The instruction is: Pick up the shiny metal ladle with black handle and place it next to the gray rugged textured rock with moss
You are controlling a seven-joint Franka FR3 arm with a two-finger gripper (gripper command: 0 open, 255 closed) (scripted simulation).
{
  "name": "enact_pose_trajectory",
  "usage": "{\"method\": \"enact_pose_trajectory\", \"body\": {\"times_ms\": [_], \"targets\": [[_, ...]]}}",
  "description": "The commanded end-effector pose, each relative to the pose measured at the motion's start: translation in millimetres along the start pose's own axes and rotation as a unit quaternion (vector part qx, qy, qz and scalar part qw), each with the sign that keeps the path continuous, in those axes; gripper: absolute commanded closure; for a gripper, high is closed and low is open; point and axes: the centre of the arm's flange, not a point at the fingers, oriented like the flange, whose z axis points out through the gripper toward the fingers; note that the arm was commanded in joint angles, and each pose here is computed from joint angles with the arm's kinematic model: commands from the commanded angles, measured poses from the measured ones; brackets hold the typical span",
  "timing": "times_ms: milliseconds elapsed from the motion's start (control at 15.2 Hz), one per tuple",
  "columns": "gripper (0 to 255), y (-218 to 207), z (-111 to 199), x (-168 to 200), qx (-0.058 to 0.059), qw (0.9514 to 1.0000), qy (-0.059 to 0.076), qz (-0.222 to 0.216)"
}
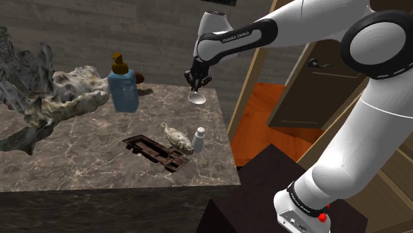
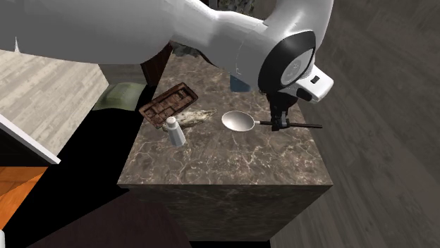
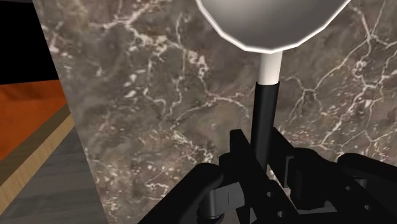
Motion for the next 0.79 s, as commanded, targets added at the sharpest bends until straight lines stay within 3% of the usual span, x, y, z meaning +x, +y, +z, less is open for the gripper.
{"method": "enact_pose_trajectory", "body": {"times_ms": [0,726], "targets": [[255,0,-11,1,0.0,1.0,0.0,0.0],[255,-6,-68,7,0.0,1.0,0.0,0.0]]}}
